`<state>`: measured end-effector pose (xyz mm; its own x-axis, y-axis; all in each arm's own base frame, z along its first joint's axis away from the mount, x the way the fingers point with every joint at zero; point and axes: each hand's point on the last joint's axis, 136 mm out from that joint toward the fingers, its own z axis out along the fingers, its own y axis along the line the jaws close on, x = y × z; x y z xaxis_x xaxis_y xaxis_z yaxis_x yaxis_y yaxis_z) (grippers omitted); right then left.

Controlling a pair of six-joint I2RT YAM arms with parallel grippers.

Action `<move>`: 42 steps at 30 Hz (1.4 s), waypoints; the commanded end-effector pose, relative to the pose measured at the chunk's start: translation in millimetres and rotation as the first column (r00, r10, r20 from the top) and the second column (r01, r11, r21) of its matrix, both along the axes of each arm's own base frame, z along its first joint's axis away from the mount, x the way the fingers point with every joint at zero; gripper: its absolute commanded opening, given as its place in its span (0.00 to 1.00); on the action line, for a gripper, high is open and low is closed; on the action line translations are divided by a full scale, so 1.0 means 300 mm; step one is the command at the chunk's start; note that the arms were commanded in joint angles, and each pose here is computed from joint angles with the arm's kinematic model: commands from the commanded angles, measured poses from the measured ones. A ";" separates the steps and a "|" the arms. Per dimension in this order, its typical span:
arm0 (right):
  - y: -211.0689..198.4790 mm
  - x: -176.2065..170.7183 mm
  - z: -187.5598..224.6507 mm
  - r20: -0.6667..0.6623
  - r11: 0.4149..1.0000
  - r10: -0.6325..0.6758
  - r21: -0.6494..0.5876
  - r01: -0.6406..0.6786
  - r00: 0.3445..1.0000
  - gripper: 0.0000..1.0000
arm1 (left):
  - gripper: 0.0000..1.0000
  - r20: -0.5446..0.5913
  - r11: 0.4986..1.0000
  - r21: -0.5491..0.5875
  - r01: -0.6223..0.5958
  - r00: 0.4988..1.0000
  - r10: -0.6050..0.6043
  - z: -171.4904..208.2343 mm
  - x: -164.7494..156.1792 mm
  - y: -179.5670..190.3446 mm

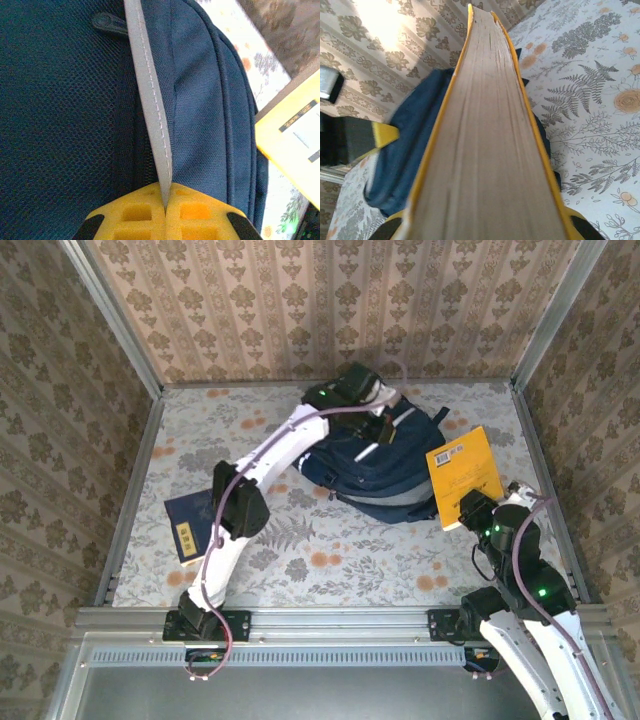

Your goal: Pack books, pencil case, and school supplies into a backpack

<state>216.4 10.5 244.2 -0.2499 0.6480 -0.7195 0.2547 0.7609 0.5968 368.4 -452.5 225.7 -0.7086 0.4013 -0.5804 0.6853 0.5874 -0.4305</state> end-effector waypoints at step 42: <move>0.378 0.299 0.123 0.241 0.794 0.332 0.451 -0.408 0.912 0.00 | 0.00 -0.079 0.871 -0.489 0.054 0.991 -0.105 0.537 0.050 0.288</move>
<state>292.6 113.4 206.8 -0.5234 0.7675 -0.3701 0.1058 0.4895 0.8655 414.1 -372.7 296.3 -0.8605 0.1679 -0.4810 0.5041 0.4179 -0.7558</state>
